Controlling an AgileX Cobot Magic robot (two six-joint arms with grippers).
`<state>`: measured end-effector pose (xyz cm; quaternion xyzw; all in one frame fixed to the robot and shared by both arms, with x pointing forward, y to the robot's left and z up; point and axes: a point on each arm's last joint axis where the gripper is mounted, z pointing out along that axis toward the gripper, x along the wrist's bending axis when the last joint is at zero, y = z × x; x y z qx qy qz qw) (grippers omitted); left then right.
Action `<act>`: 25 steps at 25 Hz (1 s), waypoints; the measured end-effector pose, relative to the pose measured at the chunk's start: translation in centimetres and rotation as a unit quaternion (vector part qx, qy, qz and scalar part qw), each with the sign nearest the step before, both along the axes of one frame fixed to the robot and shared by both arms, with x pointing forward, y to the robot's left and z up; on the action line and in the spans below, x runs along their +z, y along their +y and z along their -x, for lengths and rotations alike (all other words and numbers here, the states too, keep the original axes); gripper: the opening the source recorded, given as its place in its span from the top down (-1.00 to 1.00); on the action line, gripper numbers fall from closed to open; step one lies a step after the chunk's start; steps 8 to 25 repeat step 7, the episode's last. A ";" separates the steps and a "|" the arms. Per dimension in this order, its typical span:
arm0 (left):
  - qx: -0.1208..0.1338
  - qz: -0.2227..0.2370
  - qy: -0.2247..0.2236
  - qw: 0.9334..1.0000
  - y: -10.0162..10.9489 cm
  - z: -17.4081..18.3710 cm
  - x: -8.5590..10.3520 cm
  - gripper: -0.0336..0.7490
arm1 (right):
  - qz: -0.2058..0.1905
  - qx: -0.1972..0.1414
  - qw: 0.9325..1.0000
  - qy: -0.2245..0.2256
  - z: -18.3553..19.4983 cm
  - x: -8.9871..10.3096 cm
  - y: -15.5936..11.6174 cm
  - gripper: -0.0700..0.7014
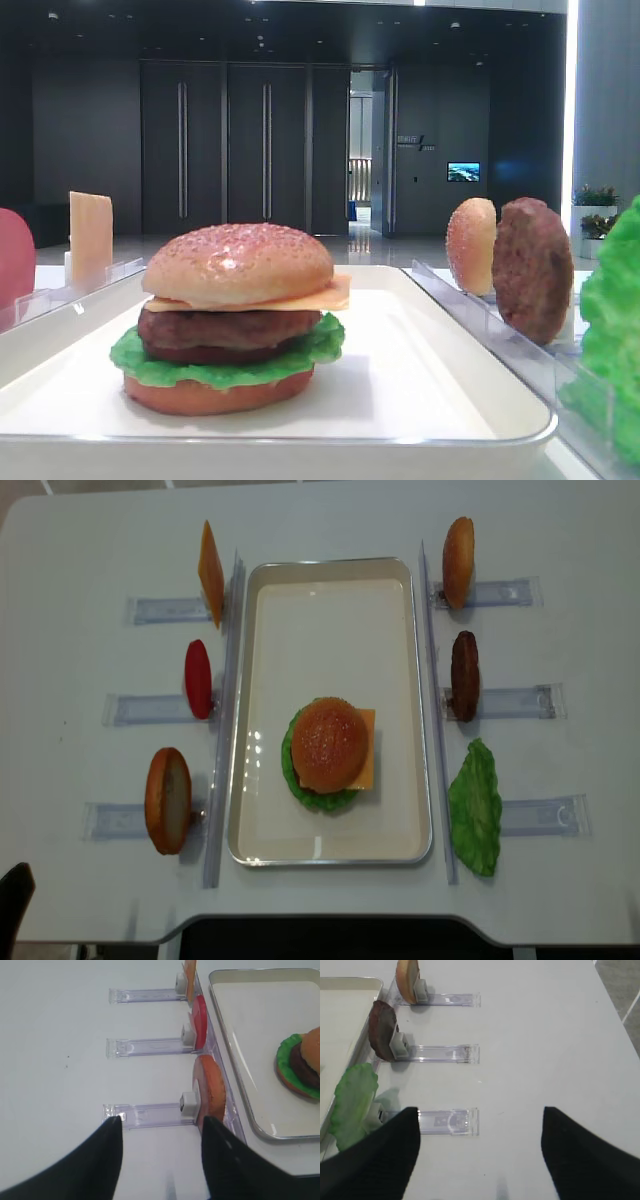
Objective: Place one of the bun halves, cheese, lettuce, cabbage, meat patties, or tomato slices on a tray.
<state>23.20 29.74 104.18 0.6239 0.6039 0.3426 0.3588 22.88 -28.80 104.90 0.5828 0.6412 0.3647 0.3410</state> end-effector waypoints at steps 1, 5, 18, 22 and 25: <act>0.000 0.000 0.000 1.000 0.0 0.0 0.0 -0.09 | 0.000 0.000 1.000 0.000 0.0 0.0 0.0 -0.44; 0.000 0.000 0.000 1.000 0.0 0.0 0.0 -0.09 | 0.000 0.000 1.000 0.000 0.0 0.0 0.0 -0.44; 0.000 0.000 0.000 1.000 0.0 0.0 0.0 -0.09 | 0.000 0.000 1.000 0.000 0.0 0.0 0.0 -0.44; 0.000 0.000 0.000 1.000 0.0 0.0 0.0 -0.09 | 0.000 0.000 1.000 0.000 0.0 0.0 0.0 -0.44; 0.000 0.000 0.000 1.000 0.0 0.0 0.0 -0.09 | 0.000 0.000 1.000 0.000 0.0 0.0 0.0 -0.44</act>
